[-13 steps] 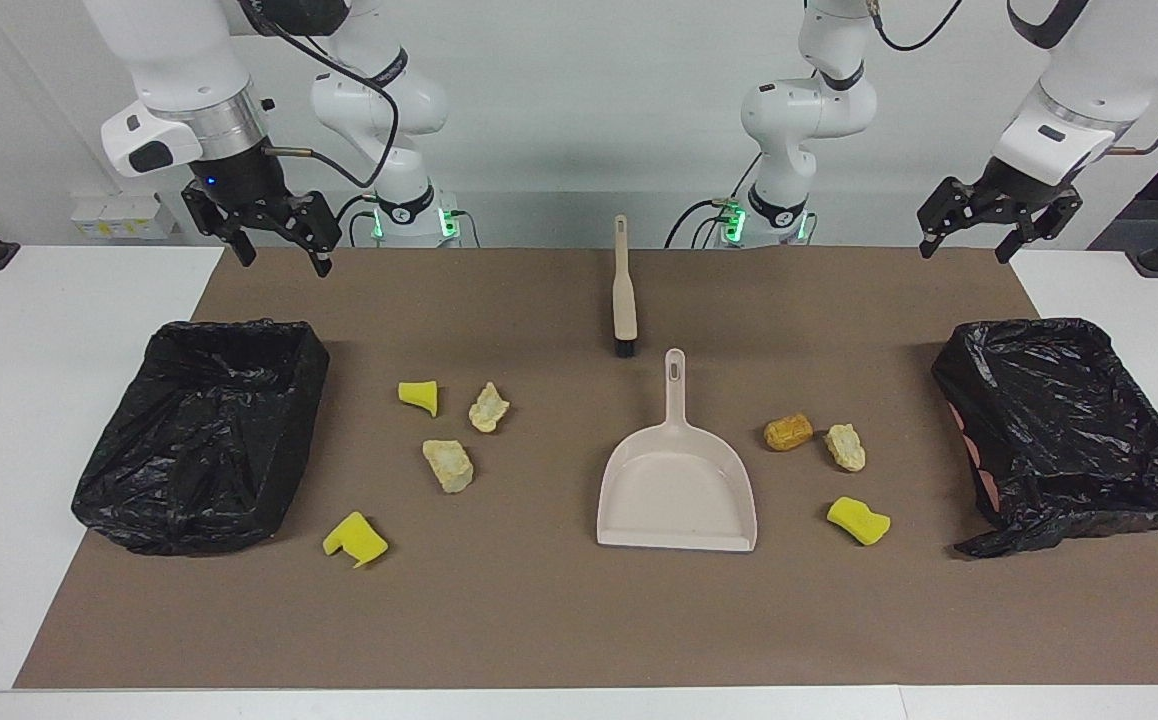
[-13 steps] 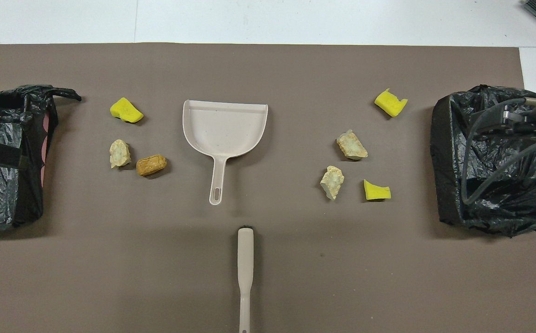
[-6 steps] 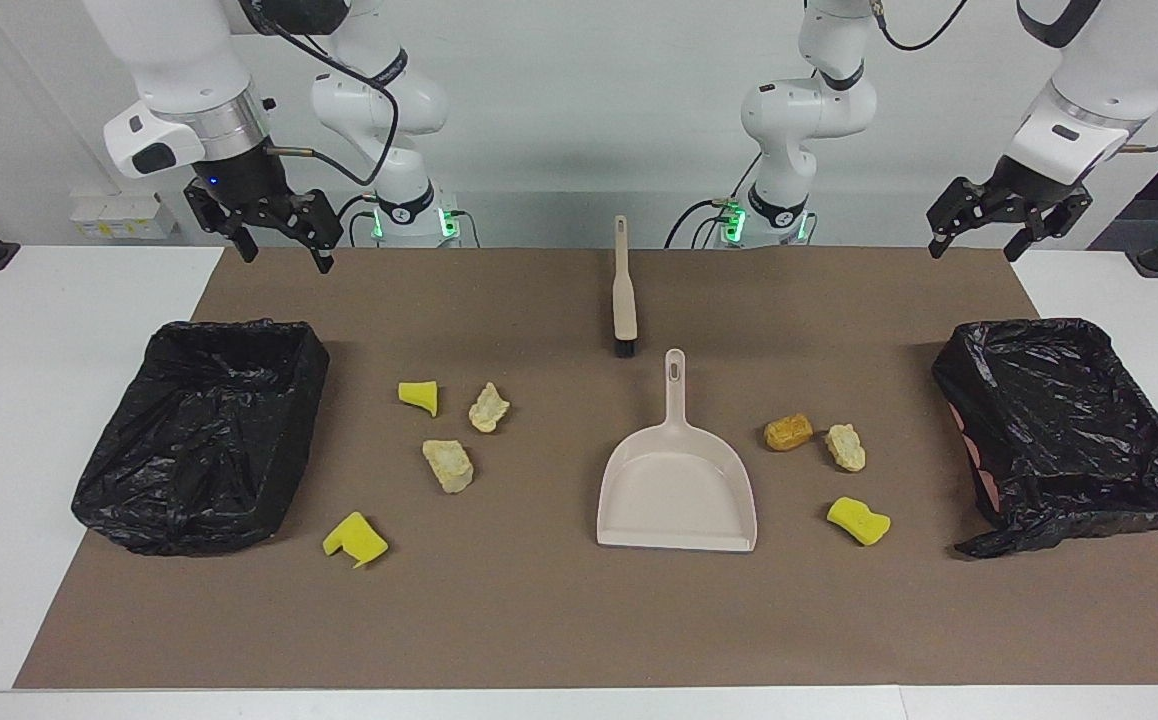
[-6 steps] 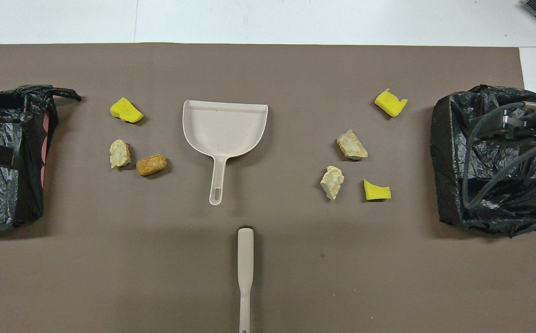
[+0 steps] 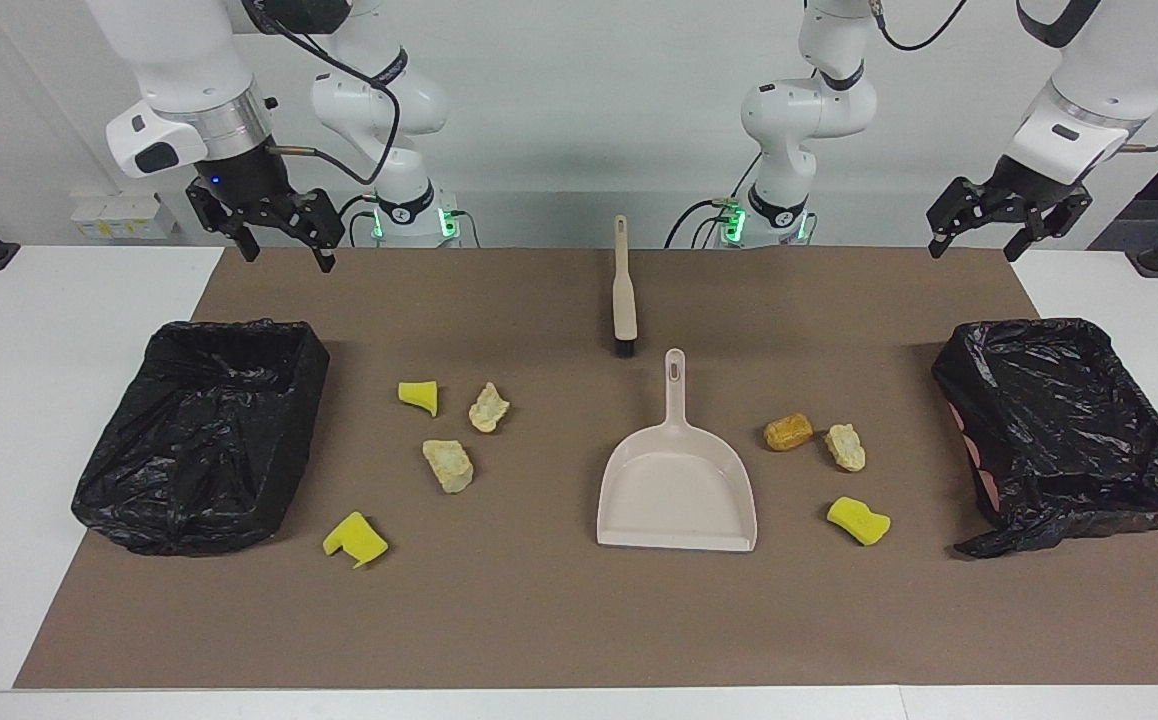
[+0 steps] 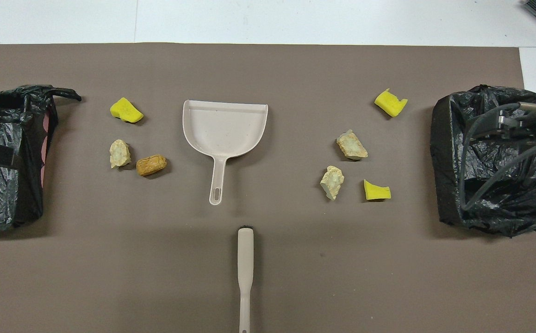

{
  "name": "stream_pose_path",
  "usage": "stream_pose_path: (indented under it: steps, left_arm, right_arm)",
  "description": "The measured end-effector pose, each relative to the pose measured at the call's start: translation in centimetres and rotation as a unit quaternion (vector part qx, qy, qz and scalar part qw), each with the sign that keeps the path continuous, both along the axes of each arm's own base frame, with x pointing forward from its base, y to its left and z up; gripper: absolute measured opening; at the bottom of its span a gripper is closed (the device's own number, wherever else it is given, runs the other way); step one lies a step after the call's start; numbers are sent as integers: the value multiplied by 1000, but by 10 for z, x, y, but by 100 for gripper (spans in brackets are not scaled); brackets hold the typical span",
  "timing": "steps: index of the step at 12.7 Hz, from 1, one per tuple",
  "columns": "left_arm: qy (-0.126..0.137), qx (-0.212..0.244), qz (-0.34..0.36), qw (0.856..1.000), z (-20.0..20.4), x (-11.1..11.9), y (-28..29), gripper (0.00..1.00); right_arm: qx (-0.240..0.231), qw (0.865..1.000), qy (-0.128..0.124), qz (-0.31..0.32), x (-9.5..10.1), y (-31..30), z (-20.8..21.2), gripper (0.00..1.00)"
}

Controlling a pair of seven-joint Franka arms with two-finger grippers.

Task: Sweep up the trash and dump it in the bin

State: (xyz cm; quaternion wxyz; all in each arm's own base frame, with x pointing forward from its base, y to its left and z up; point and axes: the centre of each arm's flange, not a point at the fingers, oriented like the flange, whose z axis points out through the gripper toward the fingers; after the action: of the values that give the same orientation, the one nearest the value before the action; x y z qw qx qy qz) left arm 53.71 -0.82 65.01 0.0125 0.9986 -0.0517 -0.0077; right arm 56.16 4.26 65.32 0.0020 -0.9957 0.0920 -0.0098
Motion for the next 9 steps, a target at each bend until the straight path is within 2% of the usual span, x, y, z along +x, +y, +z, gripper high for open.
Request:
stream_pose_path:
  steps: [4, 6, 9]
  left_arm:
    - [0, 0, 0, 1000, 0, 0, 0, 100]
    - [0, 0, 0, 1000, 0, 0, 0, 100]
    - [0, 0, 0, 1000, 0, 0, 0, 100]
  right_arm:
    - [6, 1000, -22, 16, 8, 60, -10, 100]
    - [0, 1000, -13, 13, 14, 92, -29, 100]
    - [0, 1000, -15, -2, 28, 143, -62, 100]
